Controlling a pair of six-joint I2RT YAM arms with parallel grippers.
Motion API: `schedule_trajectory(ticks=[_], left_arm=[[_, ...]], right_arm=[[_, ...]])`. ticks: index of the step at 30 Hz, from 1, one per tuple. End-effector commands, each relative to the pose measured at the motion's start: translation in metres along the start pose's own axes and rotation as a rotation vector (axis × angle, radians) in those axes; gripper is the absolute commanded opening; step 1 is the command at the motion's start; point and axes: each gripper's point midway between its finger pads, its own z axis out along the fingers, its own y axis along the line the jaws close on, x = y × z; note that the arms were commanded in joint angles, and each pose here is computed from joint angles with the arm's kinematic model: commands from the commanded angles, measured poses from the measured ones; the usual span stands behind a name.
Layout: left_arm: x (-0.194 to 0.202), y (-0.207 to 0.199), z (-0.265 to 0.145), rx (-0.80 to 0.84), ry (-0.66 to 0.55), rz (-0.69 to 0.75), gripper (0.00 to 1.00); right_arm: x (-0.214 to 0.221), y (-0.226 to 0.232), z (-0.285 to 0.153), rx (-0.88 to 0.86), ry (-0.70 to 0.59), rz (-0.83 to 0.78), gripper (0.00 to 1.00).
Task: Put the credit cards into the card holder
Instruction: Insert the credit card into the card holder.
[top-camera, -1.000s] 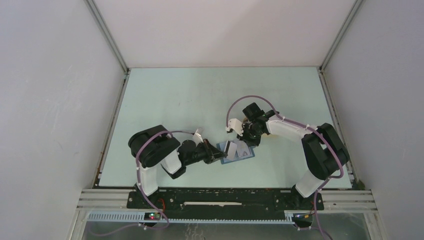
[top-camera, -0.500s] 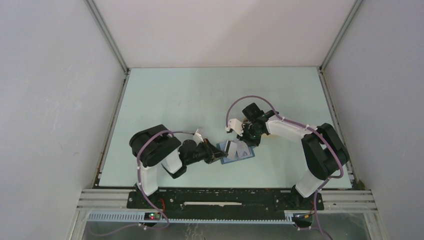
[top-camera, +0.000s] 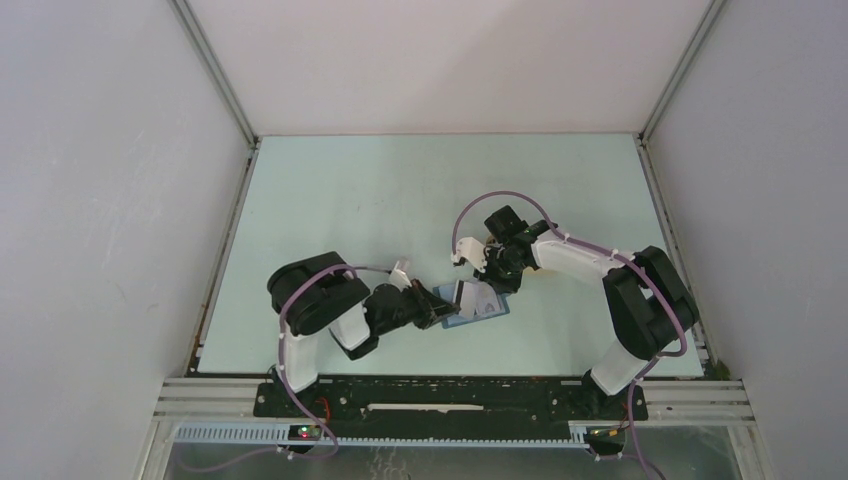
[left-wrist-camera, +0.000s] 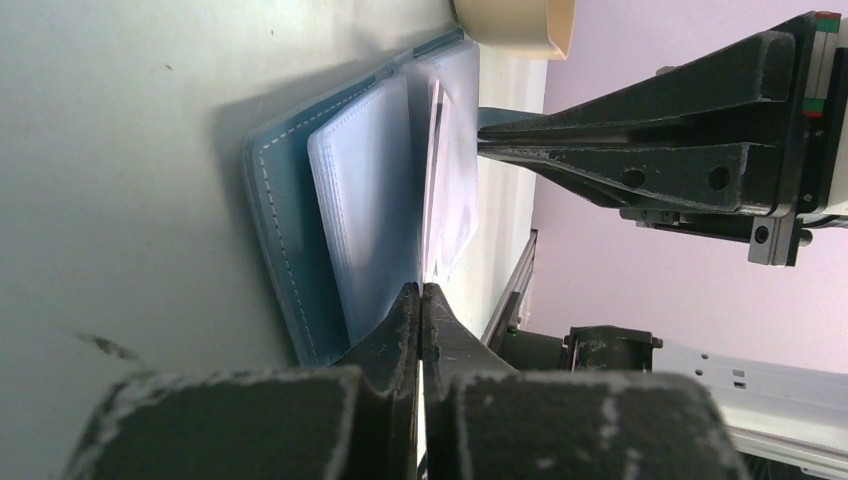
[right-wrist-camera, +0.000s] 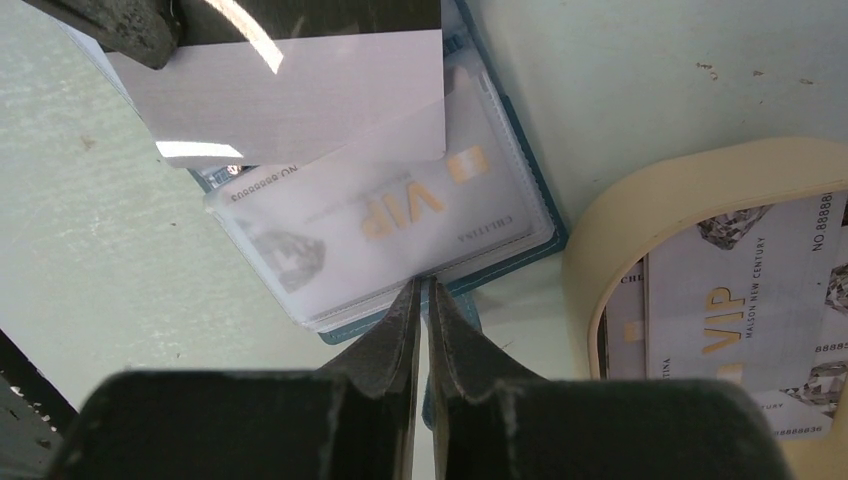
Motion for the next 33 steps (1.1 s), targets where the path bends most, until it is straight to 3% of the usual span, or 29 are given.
schedule_trajectory(ticks=[1,20,33], left_arm=[[-0.007,-0.004,0.007,0.010,-0.069,-0.014,0.00],[-0.005,-0.002,0.021,0.005,-0.147,0.007,0.00],[0.014,-0.008,0.029,0.027,-0.116,0.001,0.00]], right_arm=[[-0.007,0.007,-0.005,-0.023,-0.007,0.005,0.15],[-0.006,0.014,-0.003,-0.051,0.010,-0.002,0.15],[-0.005,0.017,-0.002,-0.065,0.018,0.000,0.16]])
